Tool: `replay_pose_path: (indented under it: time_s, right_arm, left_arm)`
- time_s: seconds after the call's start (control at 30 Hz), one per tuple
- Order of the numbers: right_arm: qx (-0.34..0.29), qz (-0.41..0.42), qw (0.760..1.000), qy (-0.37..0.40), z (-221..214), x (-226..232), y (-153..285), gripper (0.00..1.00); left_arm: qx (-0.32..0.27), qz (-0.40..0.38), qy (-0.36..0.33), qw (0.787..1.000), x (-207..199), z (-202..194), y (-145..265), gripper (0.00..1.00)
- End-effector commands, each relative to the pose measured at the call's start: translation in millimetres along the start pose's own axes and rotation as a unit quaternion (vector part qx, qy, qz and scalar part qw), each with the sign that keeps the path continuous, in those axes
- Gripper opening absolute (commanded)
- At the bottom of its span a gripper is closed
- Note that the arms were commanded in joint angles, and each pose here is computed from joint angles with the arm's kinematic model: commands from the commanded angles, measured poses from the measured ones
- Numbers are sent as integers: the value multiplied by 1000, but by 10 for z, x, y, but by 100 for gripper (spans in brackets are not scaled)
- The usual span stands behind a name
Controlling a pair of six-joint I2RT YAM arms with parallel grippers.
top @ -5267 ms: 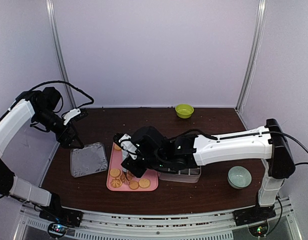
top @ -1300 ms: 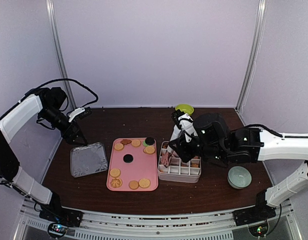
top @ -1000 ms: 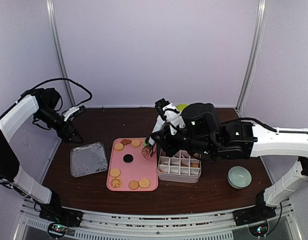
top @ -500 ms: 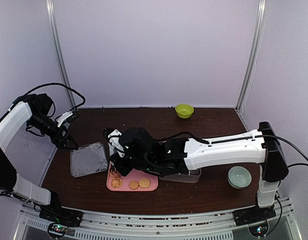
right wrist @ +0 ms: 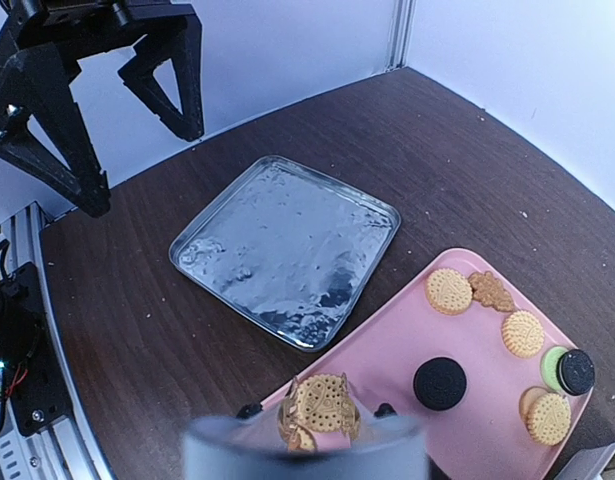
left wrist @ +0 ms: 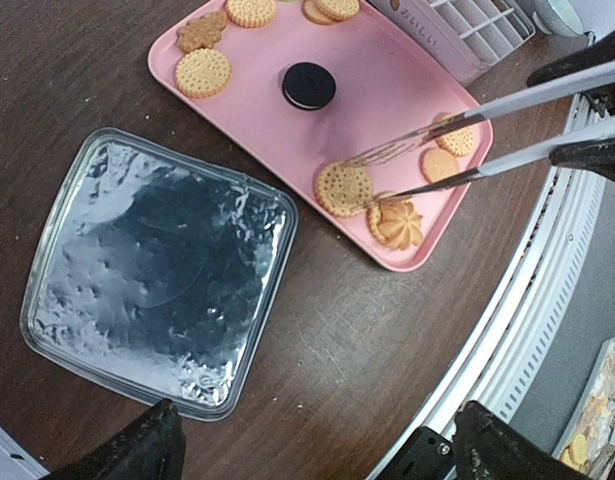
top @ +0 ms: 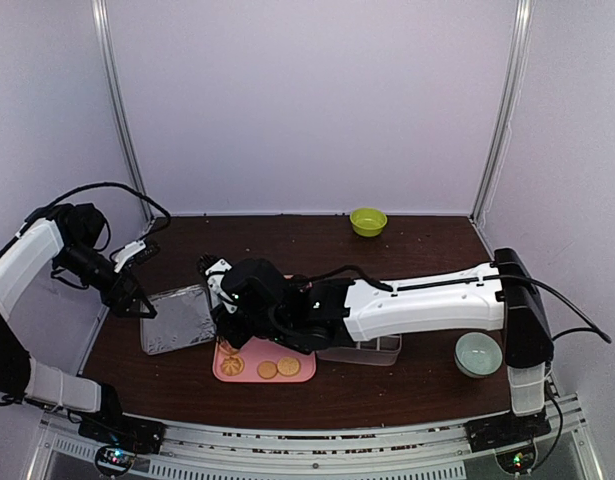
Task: Pack the cookies
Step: Adjust the fake cookies on the plate.
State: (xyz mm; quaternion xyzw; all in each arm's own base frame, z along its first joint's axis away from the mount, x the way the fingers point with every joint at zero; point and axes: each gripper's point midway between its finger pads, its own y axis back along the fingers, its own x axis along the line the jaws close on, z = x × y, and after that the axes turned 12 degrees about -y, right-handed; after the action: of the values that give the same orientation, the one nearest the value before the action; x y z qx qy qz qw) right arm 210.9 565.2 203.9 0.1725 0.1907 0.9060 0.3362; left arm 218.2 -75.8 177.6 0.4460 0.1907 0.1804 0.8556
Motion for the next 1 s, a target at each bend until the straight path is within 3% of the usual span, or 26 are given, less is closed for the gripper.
replay_pose_path:
  time_s: [0.0,0.63,0.97]
  right_arm:
    - [-23,-25,999,-13,135,-69,-15,36]
    - [-20,9,999,-47,35,-170,-193,41]
    - [-44,34,996,-64,172,-104,-46,33]
  left_arm:
    - [-3,15,-18,1000,-21,-29,28,96]
    - [4,15,-5,1000,78,-1,31,96]
    - [11,22,1,1000,50,-21,78,94]
